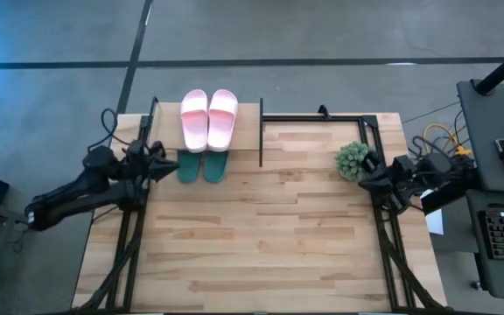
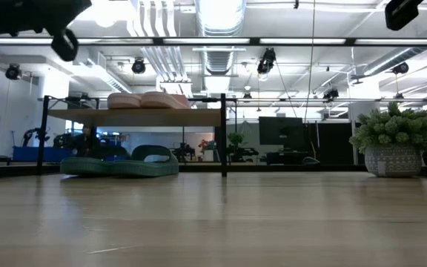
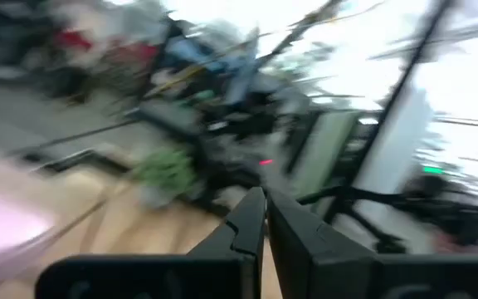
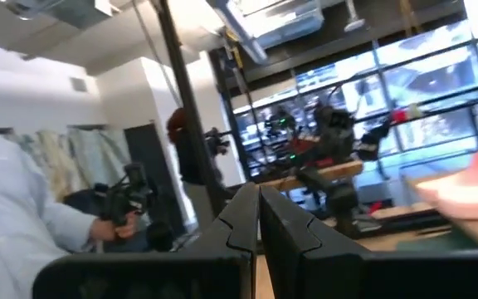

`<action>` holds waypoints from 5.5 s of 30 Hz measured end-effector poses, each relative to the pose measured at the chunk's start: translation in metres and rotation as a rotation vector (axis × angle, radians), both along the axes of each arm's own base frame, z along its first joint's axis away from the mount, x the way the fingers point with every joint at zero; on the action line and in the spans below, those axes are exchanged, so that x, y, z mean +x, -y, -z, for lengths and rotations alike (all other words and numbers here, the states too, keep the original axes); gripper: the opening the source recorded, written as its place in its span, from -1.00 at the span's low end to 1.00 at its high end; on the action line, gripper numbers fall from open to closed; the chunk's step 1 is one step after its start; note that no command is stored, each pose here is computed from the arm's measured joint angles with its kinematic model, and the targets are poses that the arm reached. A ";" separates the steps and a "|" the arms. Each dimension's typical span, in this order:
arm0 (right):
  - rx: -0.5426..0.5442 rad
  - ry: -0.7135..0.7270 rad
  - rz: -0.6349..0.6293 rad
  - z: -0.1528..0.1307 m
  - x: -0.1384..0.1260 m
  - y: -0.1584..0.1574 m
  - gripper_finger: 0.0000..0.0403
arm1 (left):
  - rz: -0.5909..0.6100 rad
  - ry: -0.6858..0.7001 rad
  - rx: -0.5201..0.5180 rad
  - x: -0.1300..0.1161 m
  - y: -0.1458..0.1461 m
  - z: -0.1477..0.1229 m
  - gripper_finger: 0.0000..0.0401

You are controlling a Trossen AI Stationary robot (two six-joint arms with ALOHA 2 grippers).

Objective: Pick and place slides into the shelf
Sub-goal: Return to Home Position

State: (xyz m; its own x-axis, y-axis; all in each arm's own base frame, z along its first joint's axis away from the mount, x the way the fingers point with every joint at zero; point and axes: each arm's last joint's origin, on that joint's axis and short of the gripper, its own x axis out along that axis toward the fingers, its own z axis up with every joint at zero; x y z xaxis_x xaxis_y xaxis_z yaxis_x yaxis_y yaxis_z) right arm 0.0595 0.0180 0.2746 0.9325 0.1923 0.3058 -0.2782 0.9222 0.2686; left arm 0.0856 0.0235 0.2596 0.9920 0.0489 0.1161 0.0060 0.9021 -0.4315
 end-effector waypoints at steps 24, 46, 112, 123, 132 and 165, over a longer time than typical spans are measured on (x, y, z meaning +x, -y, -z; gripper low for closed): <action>0.039 -0.115 -0.118 0.012 0.073 -0.048 -0.96 | 0.124 -0.031 -0.063 0.015 0.029 0.020 -0.98; 0.000 0.007 -0.042 0.035 0.036 -0.026 -0.96 | 0.142 0.092 0.085 0.010 0.032 0.070 -0.98; 0.056 -0.055 0.128 0.063 0.028 0.023 -0.96 | 0.116 0.030 0.013 0.013 0.031 0.079 -0.98; 0.058 -0.035 0.138 0.081 0.034 0.024 -0.96 | 0.098 0.029 0.009 0.013 0.030 0.079 -0.98; 0.063 -0.063 0.137 0.084 0.035 0.025 -0.96 | 0.097 0.029 0.008 0.013 0.030 0.079 -0.98; 0.074 -0.307 0.144 0.107 0.039 0.025 -0.96 | 0.099 -0.042 0.010 0.015 0.030 0.087 -0.98</action>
